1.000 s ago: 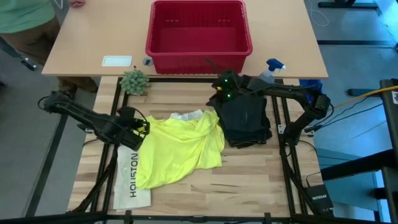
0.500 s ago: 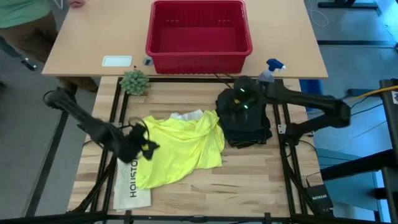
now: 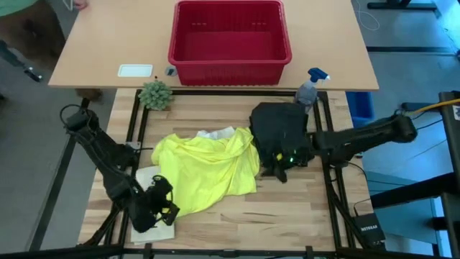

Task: Fold laundry
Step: Fold the yellow shirt

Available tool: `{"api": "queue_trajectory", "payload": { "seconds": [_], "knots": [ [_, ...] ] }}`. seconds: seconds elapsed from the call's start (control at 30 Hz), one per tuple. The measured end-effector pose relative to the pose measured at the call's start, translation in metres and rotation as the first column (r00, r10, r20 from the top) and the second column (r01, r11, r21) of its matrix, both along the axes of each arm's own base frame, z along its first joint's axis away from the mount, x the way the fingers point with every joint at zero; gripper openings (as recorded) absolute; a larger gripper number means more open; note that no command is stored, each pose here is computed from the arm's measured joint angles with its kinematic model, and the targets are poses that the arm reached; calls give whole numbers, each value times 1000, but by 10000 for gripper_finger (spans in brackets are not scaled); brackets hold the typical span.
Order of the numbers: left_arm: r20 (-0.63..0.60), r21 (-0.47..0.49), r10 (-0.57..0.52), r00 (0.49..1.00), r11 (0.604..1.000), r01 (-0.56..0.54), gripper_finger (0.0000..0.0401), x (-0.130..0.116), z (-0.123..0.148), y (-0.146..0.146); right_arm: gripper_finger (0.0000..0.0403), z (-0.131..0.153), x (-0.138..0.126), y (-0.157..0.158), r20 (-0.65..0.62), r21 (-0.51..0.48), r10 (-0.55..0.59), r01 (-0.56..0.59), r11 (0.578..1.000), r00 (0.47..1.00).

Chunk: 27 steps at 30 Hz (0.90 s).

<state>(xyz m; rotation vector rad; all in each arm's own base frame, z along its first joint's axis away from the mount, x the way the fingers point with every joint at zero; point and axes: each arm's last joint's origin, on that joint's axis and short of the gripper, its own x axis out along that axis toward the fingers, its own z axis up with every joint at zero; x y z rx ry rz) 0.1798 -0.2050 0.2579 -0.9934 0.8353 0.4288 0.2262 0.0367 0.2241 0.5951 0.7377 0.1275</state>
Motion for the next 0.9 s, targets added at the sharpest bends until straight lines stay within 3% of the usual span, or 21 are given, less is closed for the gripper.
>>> {"api": "queue_trajectory", "payload": {
  "seconds": [0.3, 0.47, 0.57, 0.73, 0.83, 0.9],
  "knots": [
    [18, 129, -31, 999, 991, 28, 92, -11, -2, -1, 220, -60, 21, 45, -98, 50, -195, 201, 978, 976],
    [13, 181, -95, 995, 979, 91, 92, -11, -2, -1, 220, -96, 27, 61, -222, 29, -342, 357, 934, 913],
    [12, 198, -110, 994, 974, 105, 92, -11, -2, -1, 220, -107, 31, 62, -246, 42, -417, 440, 897, 875],
    [7, 231, -122, 993, 966, 117, 92, -12, -2, 1, 218, -108, 42, 61, -181, 122, -466, 490, 863, 866],
    [6, 241, -130, 992, 962, 125, 92, -12, -2, 1, 189, -109, 45, 62, -187, 158, -465, 494, 855, 865],
    [6, 245, -134, 991, 961, 128, 92, -12, -2, 1, 137, -108, 45, 64, -197, 188, -446, 480, 857, 873]
  ]
}}
